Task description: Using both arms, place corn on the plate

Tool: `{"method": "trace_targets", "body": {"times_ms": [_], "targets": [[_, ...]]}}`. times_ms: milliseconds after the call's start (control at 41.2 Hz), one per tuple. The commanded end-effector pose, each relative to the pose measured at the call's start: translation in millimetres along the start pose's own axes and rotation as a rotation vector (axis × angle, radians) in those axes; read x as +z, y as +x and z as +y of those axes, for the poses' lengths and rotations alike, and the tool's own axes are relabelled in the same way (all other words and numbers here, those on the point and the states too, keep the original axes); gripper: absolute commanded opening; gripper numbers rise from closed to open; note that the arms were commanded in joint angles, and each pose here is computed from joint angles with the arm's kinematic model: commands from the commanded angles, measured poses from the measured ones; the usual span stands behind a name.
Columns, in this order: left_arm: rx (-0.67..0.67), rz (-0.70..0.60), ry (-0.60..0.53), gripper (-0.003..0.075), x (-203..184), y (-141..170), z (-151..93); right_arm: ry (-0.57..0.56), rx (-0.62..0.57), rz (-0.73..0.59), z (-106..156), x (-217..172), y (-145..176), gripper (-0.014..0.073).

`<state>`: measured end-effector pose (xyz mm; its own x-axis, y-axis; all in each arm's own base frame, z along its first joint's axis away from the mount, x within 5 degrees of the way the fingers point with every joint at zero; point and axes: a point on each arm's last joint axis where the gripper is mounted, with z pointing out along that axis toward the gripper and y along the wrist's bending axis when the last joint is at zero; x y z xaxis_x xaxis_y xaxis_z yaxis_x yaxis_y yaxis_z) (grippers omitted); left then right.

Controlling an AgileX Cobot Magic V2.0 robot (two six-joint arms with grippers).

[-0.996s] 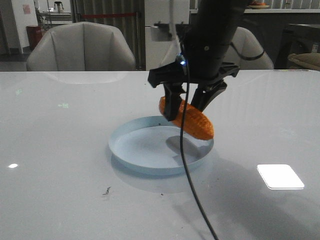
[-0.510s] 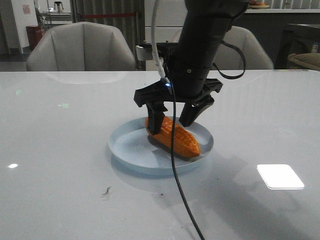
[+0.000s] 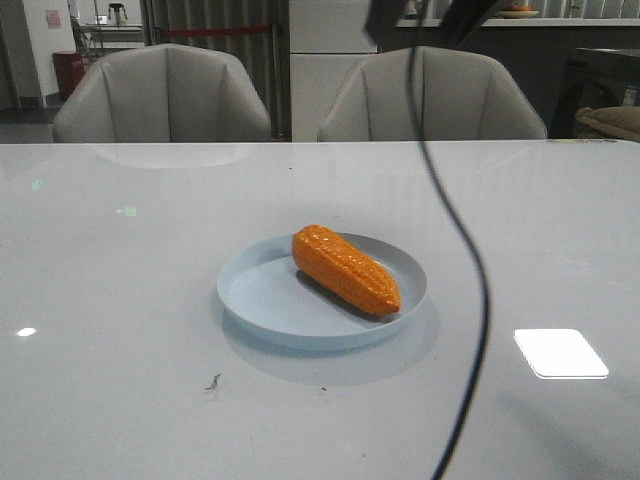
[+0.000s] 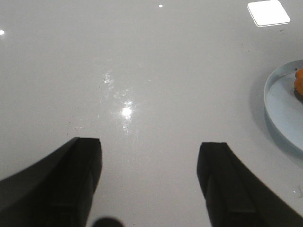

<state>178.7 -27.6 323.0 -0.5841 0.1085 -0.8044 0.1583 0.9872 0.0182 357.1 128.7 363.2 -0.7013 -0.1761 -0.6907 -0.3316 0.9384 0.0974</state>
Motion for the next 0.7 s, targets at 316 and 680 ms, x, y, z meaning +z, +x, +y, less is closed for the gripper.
{"method": "trace_targets", "body": {"times_ms": [316,680], "targets": [[-0.007,-0.134,-0.008,0.0489,-7.1,-16.9,1.2,0.251,0.249,-0.069,-82.2,-82.5,136.8,0.0573],[-0.007,-0.143,-0.008,0.0442,-7.3,-17.7,1.2,0.247,0.247,-0.079,-70.0,-104.1,162.0,0.0573]]}}
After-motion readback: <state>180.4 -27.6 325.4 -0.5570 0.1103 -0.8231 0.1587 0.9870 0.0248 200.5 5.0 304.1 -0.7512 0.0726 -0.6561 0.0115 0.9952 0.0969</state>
